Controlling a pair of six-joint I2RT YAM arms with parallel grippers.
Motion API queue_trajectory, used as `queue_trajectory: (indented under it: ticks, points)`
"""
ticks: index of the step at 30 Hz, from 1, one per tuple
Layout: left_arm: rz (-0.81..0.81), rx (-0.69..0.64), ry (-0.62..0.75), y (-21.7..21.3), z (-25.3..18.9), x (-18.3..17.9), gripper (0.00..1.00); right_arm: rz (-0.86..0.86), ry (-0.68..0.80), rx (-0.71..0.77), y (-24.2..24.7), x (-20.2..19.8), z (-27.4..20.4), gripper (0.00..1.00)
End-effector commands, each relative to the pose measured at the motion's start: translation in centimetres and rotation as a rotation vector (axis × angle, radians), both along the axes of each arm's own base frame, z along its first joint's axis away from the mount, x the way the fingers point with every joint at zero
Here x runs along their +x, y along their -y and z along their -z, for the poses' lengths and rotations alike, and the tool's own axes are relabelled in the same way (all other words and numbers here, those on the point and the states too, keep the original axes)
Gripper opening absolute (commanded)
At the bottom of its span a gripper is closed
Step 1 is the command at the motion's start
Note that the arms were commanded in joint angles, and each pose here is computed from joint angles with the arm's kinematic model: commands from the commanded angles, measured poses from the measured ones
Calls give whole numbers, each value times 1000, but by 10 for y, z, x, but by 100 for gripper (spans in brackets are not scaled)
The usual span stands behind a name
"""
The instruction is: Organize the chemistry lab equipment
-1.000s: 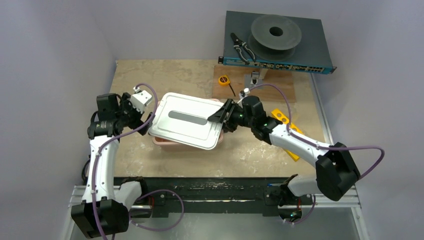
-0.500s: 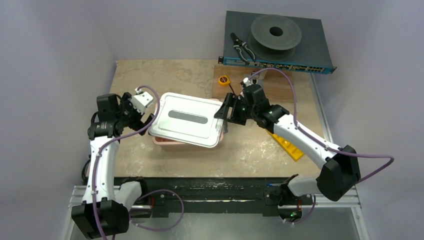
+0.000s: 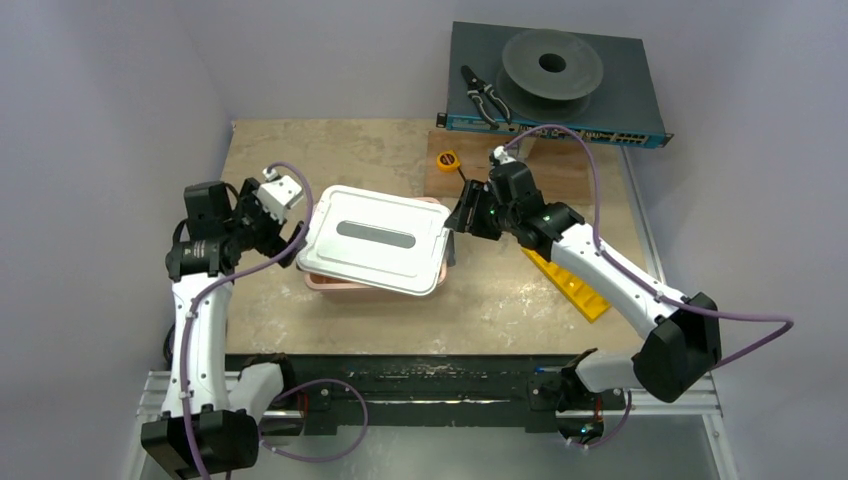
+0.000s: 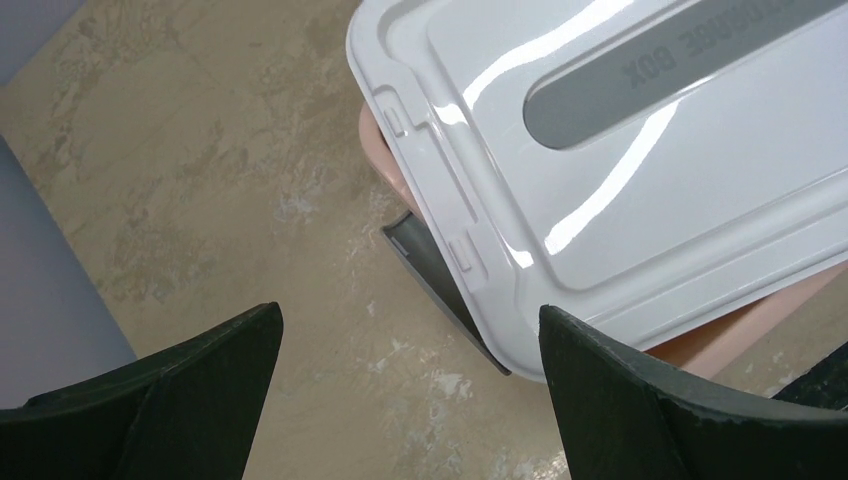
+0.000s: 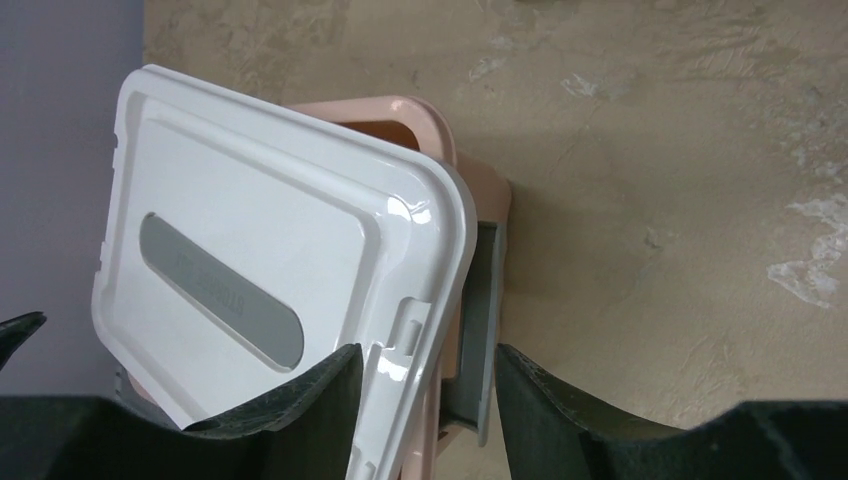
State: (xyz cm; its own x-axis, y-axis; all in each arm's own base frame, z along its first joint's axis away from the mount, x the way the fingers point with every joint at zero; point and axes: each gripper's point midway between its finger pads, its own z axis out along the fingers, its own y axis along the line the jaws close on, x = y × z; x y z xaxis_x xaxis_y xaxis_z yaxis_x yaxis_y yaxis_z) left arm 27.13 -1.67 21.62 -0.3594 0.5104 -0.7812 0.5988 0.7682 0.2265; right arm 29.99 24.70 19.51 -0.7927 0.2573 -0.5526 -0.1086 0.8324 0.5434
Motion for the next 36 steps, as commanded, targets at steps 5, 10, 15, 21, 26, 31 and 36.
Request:
queue_trajectory:
  ticks: [5, 10, 15, 21, 26, 31, 36]
  points:
    - [-106, -186, 50, 4, -45, 41, 100, 35, 146, -51, -15, 11, -35, 53]
    - [-163, -222, 33, -2, -32, 67, 100, 44, 143, -115, -25, 8, -24, 53]
    - [-157, -244, -13, 3, -18, 74, 100, 56, 138, -133, -27, 11, -19, 53]
    - [-161, -230, -63, 8, 10, 65, 100, 39, 116, -163, -32, 13, -7, 54]
    - [-155, -191, -66, 7, 24, 51, 100, 41, 110, -181, -32, 16, -1, 54]
    - [-173, -157, -82, 2, 35, 41, 100, 47, 114, -208, -33, 23, 2, 46]
    - [-151, -165, -68, 7, 31, 30, 100, 44, 143, -236, -35, 33, -6, 36]
